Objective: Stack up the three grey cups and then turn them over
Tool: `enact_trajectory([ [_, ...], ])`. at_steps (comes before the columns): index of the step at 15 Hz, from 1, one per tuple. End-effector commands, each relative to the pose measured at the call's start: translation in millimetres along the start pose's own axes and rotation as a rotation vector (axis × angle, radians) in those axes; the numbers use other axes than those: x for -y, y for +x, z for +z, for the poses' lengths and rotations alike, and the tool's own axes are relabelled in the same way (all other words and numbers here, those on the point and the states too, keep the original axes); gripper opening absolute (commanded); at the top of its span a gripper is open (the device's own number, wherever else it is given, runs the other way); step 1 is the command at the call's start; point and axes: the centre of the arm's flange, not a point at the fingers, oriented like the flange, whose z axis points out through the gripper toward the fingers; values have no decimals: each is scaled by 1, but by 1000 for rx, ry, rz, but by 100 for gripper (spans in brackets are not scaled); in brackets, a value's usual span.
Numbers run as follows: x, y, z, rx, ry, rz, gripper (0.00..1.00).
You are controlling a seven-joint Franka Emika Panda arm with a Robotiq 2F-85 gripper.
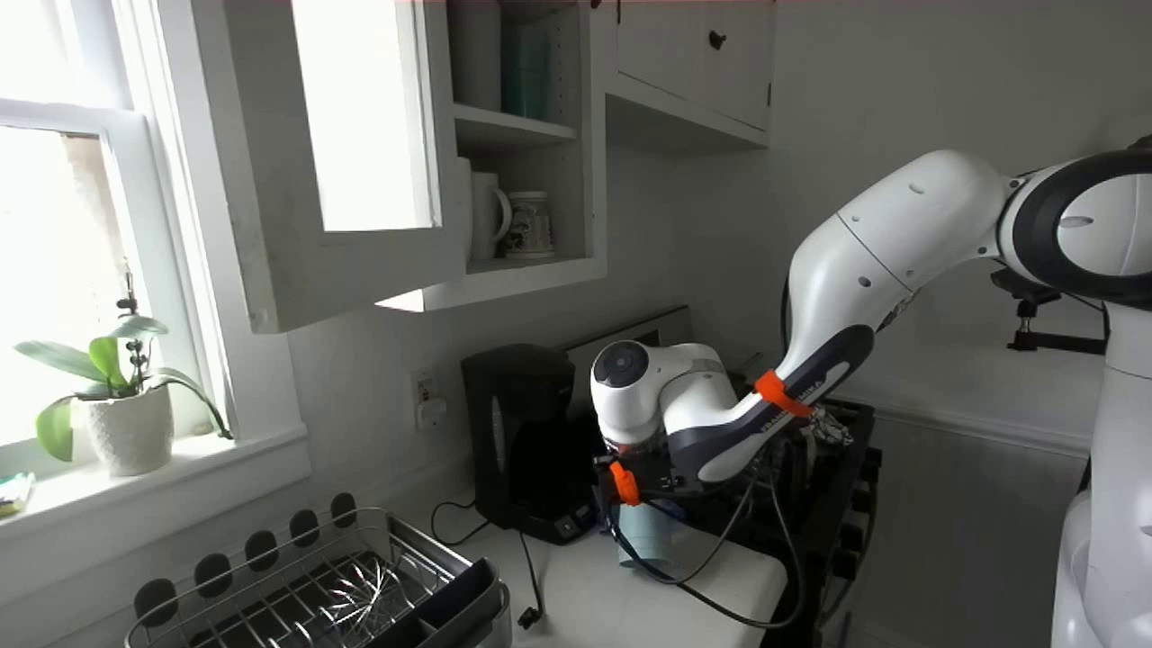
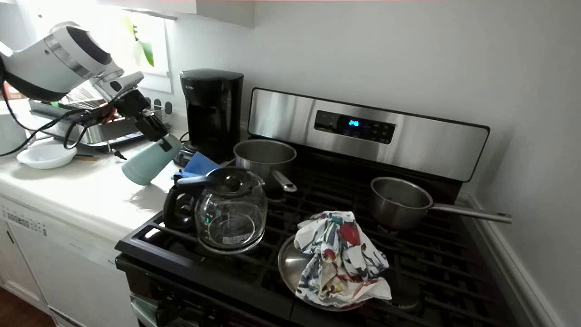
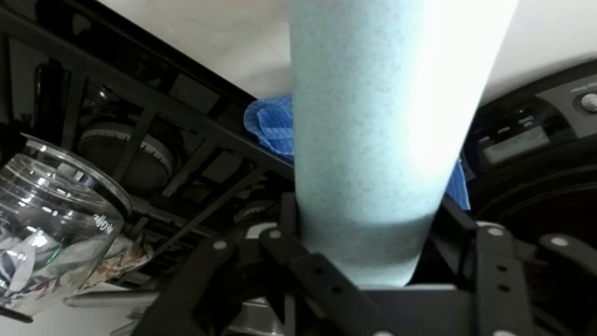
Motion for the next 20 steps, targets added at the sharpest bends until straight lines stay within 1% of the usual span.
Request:
enact_trajectory([
  [1,7,-9,-8,-118,-26,6,45],
  [4,11,-18,-7,-147,-34,1,45],
  [11,18,-34,-6,-152,-52,-51,45],
  [14,19,-36,-8,-200,-71,-70,45],
  [18,16,-39,-13,-285,-122,-83,45],
  [20,16,-43,-15,-308,-141,-82,45],
])
